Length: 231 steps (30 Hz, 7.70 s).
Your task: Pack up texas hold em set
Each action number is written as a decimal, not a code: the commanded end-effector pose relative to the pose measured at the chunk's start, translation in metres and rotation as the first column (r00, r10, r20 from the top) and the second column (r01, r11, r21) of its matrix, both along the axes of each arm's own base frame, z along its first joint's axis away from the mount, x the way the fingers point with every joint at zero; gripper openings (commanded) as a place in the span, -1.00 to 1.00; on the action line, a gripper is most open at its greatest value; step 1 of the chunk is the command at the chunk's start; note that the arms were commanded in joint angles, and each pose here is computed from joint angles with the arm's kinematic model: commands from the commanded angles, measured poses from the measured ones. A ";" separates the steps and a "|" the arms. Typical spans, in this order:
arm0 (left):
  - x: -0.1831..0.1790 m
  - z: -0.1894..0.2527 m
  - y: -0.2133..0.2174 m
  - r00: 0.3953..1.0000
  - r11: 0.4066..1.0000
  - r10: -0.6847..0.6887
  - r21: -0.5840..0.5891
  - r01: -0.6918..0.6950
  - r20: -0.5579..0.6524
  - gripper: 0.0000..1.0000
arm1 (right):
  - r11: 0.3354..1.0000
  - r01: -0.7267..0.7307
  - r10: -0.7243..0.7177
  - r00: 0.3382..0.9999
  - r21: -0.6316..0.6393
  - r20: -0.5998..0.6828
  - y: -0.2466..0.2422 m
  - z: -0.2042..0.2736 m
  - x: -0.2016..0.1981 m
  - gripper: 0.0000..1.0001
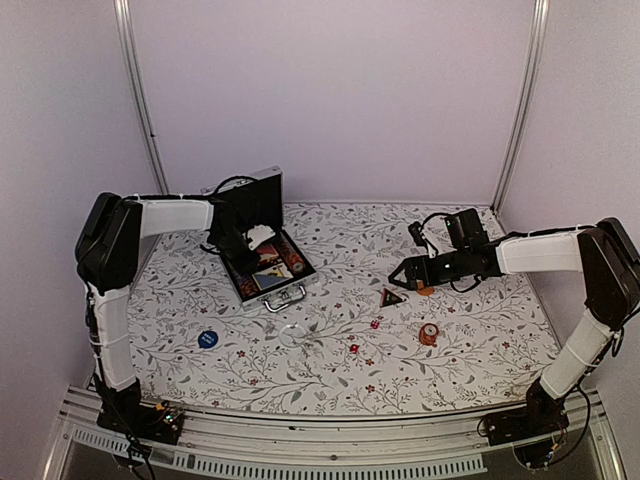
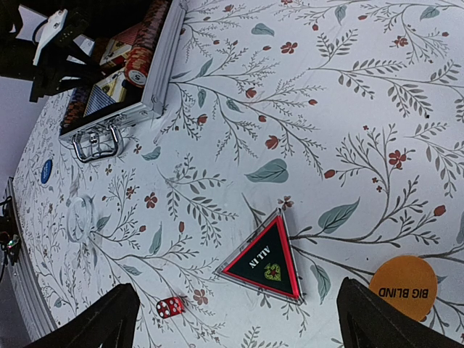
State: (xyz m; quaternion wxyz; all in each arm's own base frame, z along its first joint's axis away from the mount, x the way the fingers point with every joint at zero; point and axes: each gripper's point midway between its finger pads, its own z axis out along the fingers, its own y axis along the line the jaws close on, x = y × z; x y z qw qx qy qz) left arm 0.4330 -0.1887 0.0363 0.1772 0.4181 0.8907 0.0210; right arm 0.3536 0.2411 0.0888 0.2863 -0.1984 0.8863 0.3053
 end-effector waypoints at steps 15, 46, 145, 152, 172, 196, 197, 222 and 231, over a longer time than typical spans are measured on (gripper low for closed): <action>-0.004 0.059 -0.020 0.998 0.991 -0.005 -0.131 0.014 0.068 -0.20 | 1.000 -0.011 0.011 1.000 0.005 0.011 0.003 0.005 0.000 0.98; -0.236 0.022 -0.259 0.883 0.849 -0.469 -0.292 0.441 -0.032 0.32 | 0.999 0.032 -0.031 0.998 -0.012 0.046 -0.007 0.024 -0.001 0.98; 0.015 0.023 -0.016 0.997 0.999 0.037 0.025 -0.039 0.061 -0.78 | 1.000 0.003 -0.003 1.000 0.003 0.013 -0.004 0.002 -0.010 0.98; 0.012 0.012 -0.017 1.000 1.000 0.025 0.016 -0.025 0.005 -0.78 | 1.000 0.008 -0.008 1.000 -0.008 0.009 -0.006 -0.001 -0.010 0.98; 0.004 0.000 -0.011 0.999 0.999 0.032 0.026 -0.031 -0.035 -0.76 | 1.000 0.001 -0.001 1.000 -0.006 -0.002 -0.004 -0.004 -0.009 0.98; 0.005 0.014 -0.016 0.999 0.999 0.028 -0.024 -0.029 -0.027 -0.55 | 1.000 0.002 -0.002 1.000 -0.009 0.001 -0.004 -0.003 -0.008 0.98; 0.005 0.015 -0.016 0.999 0.999 0.028 -0.030 -0.028 -0.025 -0.54 | 1.000 0.002 -0.002 1.000 -0.010 0.001 -0.004 -0.003 -0.008 0.98; -0.035 0.113 -0.129 0.987 0.915 -0.080 -0.383 0.129 0.141 0.12 | 0.999 0.033 -0.033 0.999 -0.016 0.028 -0.011 0.008 -0.005 0.98; -0.103 0.091 -0.232 0.979 0.879 -0.185 -0.430 0.205 0.089 0.27 | 0.993 0.111 -0.108 0.992 -0.037 0.060 -0.030 0.017 0.005 0.98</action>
